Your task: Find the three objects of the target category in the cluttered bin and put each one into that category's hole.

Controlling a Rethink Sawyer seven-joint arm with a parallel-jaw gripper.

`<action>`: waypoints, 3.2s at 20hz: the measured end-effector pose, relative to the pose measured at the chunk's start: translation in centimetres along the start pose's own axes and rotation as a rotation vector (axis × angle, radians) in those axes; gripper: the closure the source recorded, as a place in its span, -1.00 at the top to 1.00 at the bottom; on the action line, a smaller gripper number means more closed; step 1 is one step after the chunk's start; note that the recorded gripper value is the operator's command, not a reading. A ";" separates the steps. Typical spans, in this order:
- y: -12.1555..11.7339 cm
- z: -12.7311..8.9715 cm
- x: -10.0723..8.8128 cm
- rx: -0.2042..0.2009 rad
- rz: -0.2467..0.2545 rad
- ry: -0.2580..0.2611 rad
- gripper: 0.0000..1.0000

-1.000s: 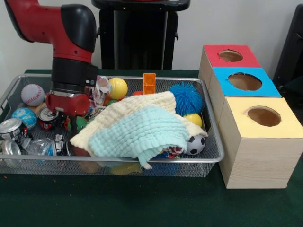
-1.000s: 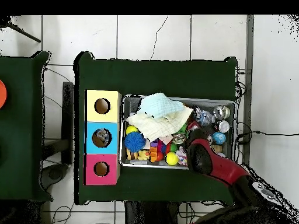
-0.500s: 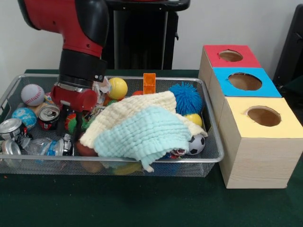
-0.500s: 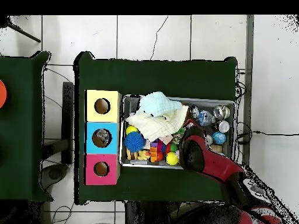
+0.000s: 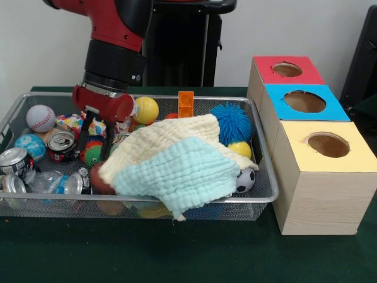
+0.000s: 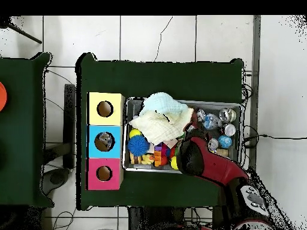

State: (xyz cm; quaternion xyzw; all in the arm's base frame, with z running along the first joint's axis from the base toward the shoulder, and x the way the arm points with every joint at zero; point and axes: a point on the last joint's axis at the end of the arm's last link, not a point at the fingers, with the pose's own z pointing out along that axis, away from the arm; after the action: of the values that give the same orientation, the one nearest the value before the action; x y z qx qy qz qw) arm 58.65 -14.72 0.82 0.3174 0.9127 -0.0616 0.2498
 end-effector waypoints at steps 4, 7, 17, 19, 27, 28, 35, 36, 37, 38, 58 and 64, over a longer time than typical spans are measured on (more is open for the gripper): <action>-0.5 -0.8 -1.0 0.015 0.003 0.001 1.00; -1.2 -1.1 -1.8 0.024 0.012 -0.010 1.00; -6.5 0.6 -2.4 0.074 0.085 0.006 1.00; -7.6 1.4 -2.0 0.085 0.099 0.018 1.00; -9.6 4.5 1.2 0.089 0.122 0.048 1.00; -9.7 4.7 1.5 0.085 0.123 0.049 1.00; -8.9 5.4 1.6 0.029 0.131 0.020 1.00; -8.7 5.5 1.5 0.021 0.136 0.020 1.00; -8.6 5.6 1.5 0.019 0.137 0.020 1.00; -8.5 5.6 1.5 0.018 0.138 0.020 1.00; -7.7 7.2 0.9 -0.007 0.134 0.004 1.00; -8.7 7.6 -0.3 -0.009 0.130 -0.019 1.00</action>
State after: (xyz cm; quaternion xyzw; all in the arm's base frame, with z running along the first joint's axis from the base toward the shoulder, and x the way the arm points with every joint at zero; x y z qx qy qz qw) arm 56.68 -23.86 -6.03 0.3745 0.8880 -0.0442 0.2632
